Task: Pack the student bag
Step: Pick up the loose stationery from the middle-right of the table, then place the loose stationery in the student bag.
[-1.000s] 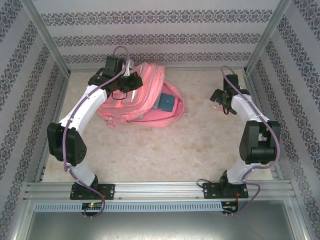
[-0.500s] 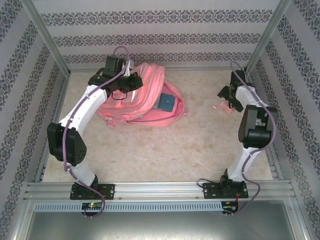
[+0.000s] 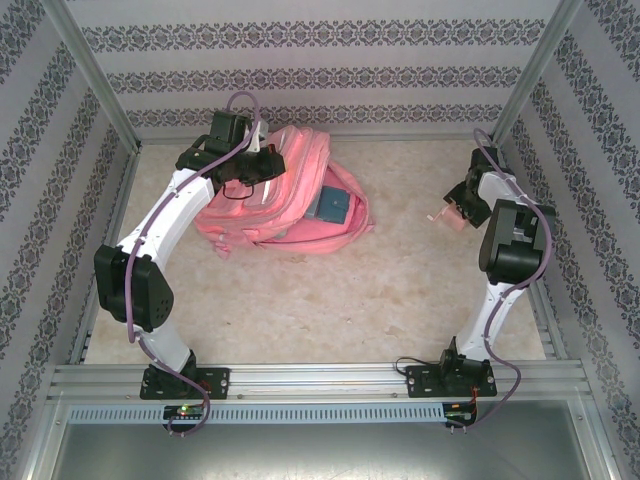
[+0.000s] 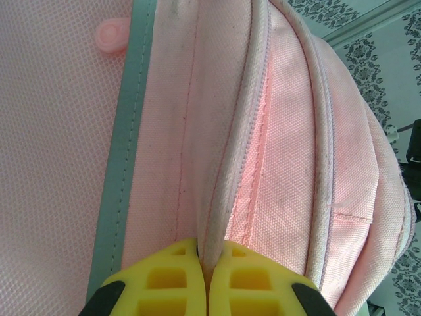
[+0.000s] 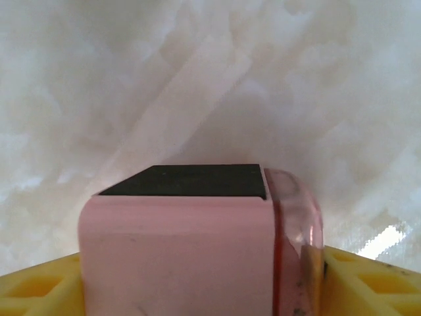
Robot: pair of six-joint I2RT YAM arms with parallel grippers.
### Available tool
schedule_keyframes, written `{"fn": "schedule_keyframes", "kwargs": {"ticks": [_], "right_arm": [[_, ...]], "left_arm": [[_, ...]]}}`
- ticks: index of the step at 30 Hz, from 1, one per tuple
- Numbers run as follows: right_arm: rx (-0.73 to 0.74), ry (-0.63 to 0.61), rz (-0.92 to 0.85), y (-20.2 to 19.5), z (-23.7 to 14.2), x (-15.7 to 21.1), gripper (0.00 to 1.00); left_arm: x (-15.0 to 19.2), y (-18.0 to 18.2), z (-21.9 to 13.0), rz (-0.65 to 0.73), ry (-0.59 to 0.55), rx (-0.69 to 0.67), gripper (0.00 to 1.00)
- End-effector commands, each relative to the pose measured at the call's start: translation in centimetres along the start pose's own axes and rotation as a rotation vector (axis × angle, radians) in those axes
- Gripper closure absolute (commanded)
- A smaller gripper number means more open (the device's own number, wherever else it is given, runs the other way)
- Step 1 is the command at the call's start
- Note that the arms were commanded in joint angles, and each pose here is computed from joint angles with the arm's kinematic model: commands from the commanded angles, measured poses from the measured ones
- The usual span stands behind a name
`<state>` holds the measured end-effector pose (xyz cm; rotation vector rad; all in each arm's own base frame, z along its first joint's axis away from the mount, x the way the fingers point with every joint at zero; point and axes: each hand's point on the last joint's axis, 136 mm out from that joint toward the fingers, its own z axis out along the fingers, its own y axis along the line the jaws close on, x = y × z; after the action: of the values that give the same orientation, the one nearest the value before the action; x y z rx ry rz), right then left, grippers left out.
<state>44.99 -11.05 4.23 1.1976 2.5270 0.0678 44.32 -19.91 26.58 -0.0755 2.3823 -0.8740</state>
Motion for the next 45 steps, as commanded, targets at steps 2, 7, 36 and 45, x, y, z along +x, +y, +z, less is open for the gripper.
{"fn": "schedule_keyframes", "kwargs": {"ticks": [2, 7, 36, 45], "right_arm": [[-0.028, 0.007, -0.011, 0.1, -1.2, 0.9, 0.36], [-0.060, 0.005, -0.032, 0.5, -3.1, 1.8, 0.35], [-0.529, 0.078, -0.543, 23.3, -14.3, 24.7, 0.33], [-0.487, 0.125, -0.673, 24.8, -11.6, 30.7, 0.32]], "left_arm": [[-1.4, -3.8, -1.5, 0.070, -0.043, 0.105, 0.94], [-1.4, -3.8, -1.5, 0.069, -0.042, 0.110, 0.94], [-1.6, -2.2, -2.9, -0.019, -0.151, 0.041, 0.94], [-1.6, -2.2, -3.0, -0.019, -0.153, 0.043, 0.94]]}}
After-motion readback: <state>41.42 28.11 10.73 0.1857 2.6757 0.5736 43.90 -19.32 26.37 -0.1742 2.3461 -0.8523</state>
